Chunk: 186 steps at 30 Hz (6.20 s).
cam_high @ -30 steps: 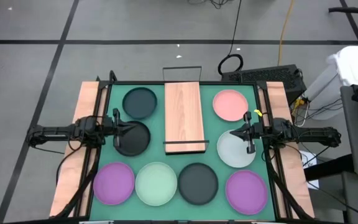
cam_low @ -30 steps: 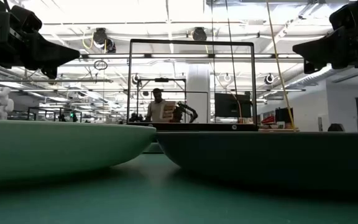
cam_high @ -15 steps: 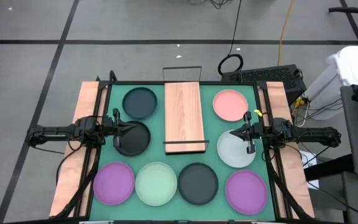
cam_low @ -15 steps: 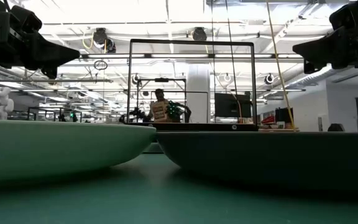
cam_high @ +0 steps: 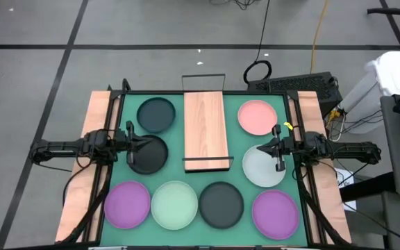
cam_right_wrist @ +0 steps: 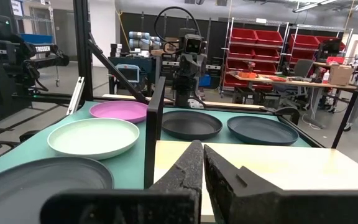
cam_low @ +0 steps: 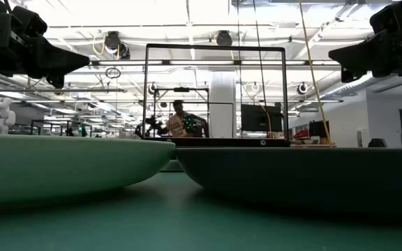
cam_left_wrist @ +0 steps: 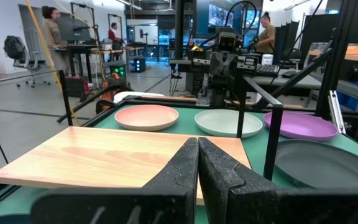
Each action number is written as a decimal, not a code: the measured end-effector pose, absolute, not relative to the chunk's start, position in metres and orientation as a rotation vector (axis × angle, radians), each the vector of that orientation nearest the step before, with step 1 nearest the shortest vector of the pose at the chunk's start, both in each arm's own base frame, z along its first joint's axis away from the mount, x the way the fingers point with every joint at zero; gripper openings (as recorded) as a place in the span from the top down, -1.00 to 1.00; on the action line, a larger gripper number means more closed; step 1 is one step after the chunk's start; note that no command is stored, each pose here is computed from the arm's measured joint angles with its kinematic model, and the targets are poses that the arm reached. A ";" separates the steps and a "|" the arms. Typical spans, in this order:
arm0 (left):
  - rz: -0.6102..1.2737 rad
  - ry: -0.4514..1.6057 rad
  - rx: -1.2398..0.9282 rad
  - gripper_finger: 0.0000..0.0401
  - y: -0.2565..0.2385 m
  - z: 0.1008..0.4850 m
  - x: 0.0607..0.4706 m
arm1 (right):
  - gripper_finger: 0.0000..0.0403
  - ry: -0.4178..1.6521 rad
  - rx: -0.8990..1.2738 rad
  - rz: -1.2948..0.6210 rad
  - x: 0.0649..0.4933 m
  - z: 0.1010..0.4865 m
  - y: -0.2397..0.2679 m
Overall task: Place and stack plates onto a shelf
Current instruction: Put the bottom black plate on the shelf
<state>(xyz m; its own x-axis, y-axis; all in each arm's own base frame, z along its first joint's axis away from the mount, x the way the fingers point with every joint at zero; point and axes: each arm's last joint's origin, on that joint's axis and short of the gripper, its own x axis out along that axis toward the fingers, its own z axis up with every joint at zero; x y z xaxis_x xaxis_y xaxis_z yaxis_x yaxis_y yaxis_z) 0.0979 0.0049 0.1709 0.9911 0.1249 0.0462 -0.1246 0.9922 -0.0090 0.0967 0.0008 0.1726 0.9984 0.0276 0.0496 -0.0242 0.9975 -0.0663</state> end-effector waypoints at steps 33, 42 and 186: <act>0.125 -0.047 -0.006 0.93 0.005 0.171 0.098 | 1.00 -0.025 -0.009 -0.029 0.105 0.202 -0.001; 0.125 -0.047 -0.006 0.93 0.005 0.171 0.098 | 1.00 0.021 0.046 -0.028 0.122 0.274 -0.001; 0.117 0.408 -0.363 0.93 -0.007 0.337 0.160 | 0.99 1.137 0.991 -0.573 0.197 0.237 0.084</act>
<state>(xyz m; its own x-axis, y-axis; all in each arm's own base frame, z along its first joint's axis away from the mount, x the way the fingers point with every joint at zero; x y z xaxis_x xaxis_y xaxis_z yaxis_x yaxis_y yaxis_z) 0.1601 -0.0071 0.3373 0.9124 0.0392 -0.4075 -0.1834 0.9291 -0.3211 0.1972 0.0836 0.2372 0.3505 0.0967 -0.9316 0.8063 0.4748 0.3527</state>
